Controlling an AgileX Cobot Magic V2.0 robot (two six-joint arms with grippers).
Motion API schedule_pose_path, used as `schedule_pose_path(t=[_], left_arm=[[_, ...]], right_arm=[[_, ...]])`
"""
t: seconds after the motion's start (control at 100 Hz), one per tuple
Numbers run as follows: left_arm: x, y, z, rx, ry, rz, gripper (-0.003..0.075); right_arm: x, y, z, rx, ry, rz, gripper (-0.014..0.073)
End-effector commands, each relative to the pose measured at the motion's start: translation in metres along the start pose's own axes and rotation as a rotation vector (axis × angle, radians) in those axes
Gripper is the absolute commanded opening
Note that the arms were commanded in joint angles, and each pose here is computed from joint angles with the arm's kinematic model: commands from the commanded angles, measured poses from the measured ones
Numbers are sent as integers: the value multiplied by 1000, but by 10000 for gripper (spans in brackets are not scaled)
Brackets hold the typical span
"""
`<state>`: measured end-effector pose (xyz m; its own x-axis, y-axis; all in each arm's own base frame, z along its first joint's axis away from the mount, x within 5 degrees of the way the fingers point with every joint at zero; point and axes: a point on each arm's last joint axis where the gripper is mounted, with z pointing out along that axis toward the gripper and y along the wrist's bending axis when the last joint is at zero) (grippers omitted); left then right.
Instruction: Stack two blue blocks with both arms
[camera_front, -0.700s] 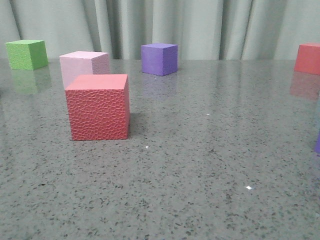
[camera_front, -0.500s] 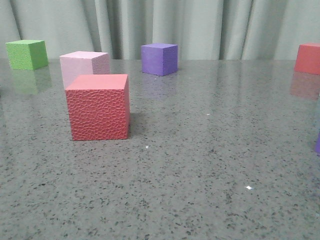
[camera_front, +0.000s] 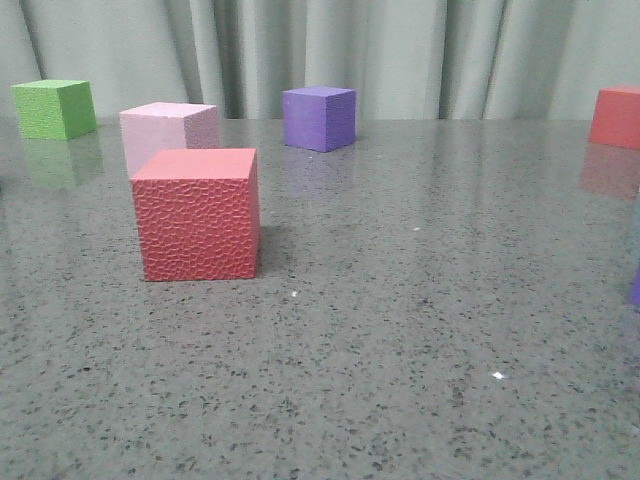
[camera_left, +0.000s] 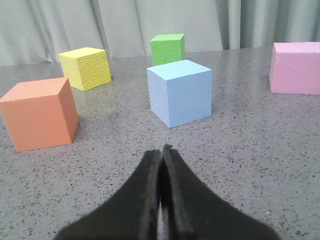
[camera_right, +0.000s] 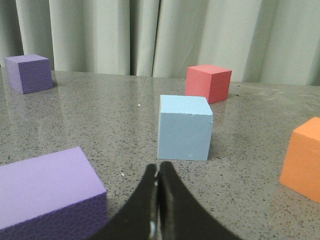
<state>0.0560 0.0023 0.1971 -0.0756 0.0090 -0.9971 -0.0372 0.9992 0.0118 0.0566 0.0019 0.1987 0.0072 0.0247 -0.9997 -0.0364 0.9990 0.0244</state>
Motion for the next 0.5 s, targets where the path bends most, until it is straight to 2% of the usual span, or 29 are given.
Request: schedule_pose_path(t=[0.0,0.4,0.49], left_arm=[[-2,0,-2,4,-99,-9,-10],[-6,0,-2,6,-147,-11,-10],[-6,-1,-2,10,-151,-58,-10]], right_arm=[[-8,0,-1,-1,-92,-8,-69],[-12,1,-2,-5,-135,-8,-69],[-14,1,-2,-7,-162,-8,-69]])
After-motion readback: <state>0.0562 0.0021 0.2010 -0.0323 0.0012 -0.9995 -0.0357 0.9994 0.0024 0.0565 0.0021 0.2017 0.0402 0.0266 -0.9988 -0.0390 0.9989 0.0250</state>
